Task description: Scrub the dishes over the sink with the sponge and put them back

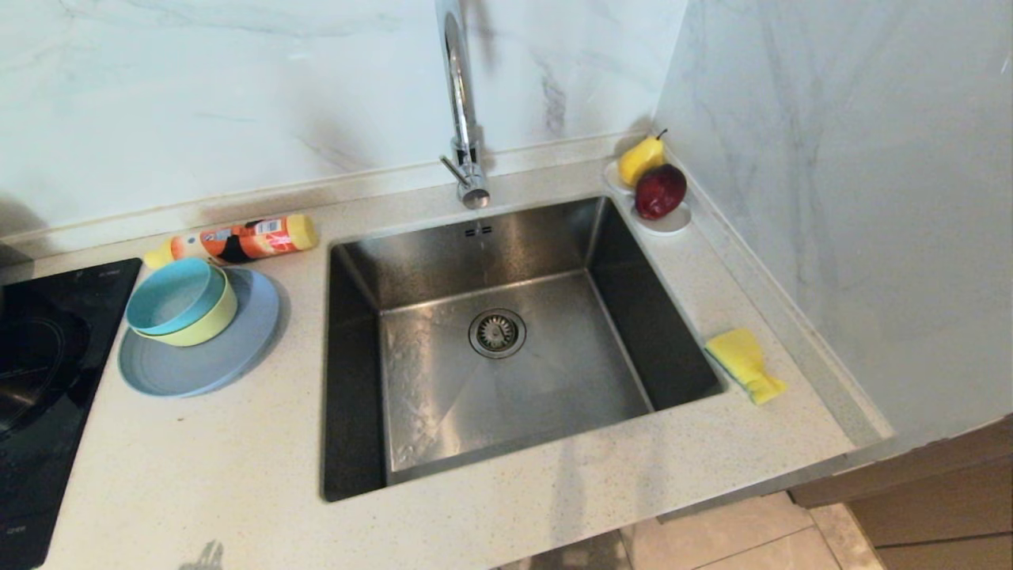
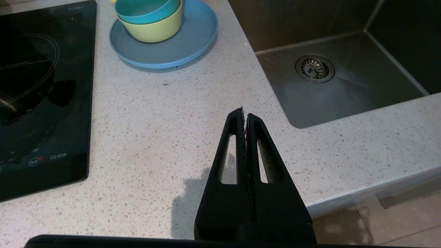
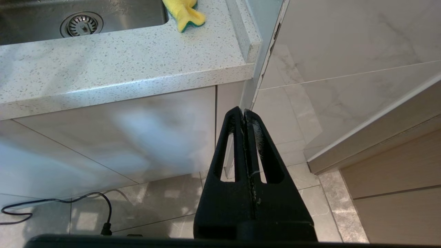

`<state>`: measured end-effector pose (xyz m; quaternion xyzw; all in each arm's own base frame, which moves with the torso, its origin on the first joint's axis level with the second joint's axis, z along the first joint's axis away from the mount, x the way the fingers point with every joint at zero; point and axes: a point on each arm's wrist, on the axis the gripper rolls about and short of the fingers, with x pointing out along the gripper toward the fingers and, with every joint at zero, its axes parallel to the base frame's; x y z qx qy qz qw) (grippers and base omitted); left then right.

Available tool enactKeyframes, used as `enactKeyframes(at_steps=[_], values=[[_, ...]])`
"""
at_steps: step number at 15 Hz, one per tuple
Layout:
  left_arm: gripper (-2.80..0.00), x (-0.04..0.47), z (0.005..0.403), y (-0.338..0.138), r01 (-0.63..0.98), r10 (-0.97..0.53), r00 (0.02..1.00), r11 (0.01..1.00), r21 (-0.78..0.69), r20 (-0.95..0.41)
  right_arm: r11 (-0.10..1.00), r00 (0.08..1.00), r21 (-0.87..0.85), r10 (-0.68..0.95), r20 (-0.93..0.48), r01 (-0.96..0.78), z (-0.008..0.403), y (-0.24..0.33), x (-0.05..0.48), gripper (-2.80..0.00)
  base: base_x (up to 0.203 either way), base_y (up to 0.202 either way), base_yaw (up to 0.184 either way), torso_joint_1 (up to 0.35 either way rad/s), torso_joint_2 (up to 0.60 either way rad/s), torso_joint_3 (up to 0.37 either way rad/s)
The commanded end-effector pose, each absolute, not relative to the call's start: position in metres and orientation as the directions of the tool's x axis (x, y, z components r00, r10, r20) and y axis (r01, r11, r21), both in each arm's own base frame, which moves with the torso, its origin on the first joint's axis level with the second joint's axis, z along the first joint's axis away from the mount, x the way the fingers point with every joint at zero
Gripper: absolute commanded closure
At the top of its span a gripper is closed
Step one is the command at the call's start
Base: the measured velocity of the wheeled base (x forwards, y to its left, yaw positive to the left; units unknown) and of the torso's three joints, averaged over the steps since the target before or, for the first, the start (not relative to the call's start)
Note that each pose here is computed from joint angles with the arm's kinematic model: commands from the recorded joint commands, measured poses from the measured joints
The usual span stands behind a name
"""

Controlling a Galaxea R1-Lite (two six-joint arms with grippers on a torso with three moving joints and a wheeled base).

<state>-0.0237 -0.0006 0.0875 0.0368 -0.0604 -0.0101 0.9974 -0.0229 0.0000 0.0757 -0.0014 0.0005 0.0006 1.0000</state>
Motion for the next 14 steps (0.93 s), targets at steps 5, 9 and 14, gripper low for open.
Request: enactKeyframes(at_steps=[5,9,14], values=[[0.00,-0.0201,0.0766,-0.0006,0.019,-0.025,0.997,0.997,0.075,0.078,1.000,1.000,-0.003,0.002,-0.003,-0.002,0.0756,0.0000,-0.0228,0.00,0.000,0.000,0.000,0.000,0.00,0.000],[0.00,-0.0201,0.0766,-0.0006,0.019,-0.025,0.997,0.997,0.074,0.078,1.000,1.000,-0.003,0.002,-0.002,-0.002,0.0758,0.0000,-0.0228,0.00,0.000,0.000,0.000,0.000,0.00,0.000],[0.00,-0.0201,0.0766,-0.0006,0.019,-0.025,0.997,0.997,0.075,0.078,1.000,1.000,-0.002,0.002,-0.003,-0.002,0.0756,0.0000,-0.0228,0.00,0.000,0.000,0.000,0.000,0.00,0.000]])
